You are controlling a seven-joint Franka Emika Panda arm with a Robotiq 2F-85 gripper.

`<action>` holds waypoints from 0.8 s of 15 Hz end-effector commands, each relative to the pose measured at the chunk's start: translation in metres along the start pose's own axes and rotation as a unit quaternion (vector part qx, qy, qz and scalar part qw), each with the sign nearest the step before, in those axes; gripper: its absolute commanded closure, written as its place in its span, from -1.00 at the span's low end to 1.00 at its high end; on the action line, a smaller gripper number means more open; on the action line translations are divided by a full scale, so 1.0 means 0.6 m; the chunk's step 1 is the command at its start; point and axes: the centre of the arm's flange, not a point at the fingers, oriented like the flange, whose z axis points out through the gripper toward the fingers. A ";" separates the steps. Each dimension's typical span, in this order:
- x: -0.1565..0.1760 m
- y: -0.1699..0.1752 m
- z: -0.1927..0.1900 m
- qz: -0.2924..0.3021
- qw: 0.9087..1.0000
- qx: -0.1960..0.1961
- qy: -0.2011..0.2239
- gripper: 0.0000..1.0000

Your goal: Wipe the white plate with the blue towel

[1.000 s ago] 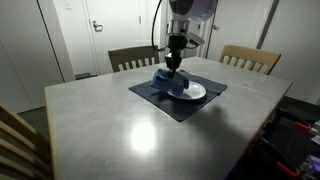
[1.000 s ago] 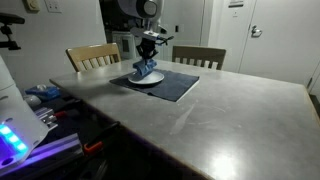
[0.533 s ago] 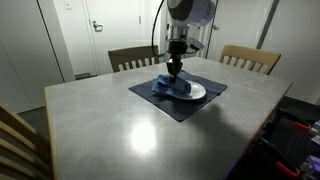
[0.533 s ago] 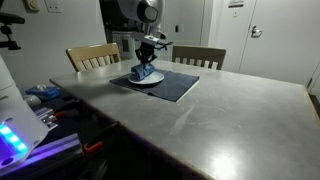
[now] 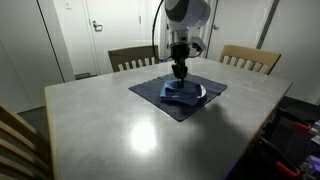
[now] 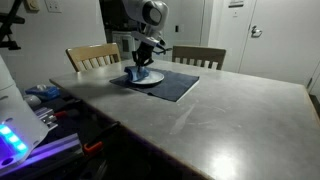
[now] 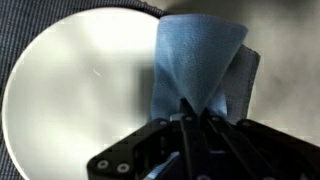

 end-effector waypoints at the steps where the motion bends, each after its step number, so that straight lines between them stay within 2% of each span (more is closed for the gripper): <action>1: 0.013 0.017 -0.001 0.008 0.999 0.013 -0.039 0.97; 6: 0.010 0.033 0.011 0.073 0.992 0.012 -0.107 0.97; 12: 0.004 0.055 0.025 0.151 0.973 0.019 -0.172 0.97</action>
